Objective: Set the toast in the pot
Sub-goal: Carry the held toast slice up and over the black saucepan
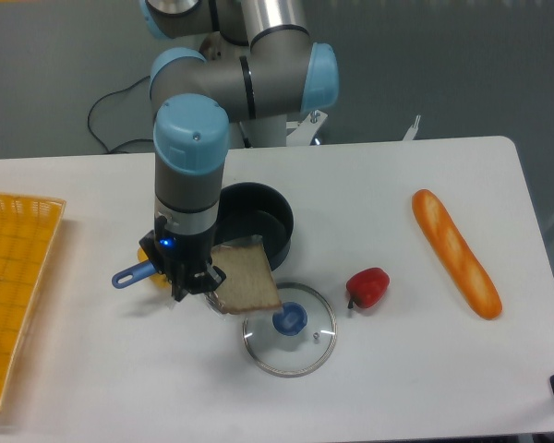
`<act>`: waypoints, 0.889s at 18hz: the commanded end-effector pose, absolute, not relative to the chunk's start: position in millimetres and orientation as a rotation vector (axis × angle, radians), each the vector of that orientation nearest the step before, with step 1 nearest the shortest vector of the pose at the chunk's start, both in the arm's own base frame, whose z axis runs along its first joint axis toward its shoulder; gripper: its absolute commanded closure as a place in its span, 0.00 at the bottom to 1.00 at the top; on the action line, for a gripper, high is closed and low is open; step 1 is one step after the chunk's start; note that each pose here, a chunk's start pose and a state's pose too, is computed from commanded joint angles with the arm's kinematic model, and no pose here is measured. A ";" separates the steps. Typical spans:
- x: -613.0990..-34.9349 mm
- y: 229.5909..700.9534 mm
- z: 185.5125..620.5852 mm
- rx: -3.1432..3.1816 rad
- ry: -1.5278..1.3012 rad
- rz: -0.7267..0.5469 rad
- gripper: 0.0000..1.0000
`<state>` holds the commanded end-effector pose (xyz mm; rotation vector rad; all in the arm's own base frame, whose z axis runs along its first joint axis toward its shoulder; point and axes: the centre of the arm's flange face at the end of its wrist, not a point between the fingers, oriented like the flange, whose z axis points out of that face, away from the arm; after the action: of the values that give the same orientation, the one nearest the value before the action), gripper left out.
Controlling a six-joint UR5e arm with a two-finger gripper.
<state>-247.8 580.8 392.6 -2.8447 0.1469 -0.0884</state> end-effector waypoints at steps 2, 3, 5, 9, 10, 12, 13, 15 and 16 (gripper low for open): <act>-239.0 578.5 395.8 -2.843 0.160 -0.086 1.00; -237.6 578.1 395.2 -2.844 0.162 -0.088 1.00; -234.9 577.2 392.1 -2.851 0.166 -0.094 1.00; -210.3 565.1 384.1 -2.867 0.204 -0.119 1.00; -206.8 560.2 381.3 -2.872 0.206 -0.126 1.00; -201.7 554.9 381.2 -2.873 0.208 -0.131 1.00; -197.0 552.6 383.5 -2.871 0.214 -0.129 1.00; -186.0 553.4 381.5 -2.874 0.238 -0.138 1.00; -182.1 552.3 380.9 -2.876 0.244 -0.142 1.00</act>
<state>-182.1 552.3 380.9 -2.8758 0.2444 -0.1420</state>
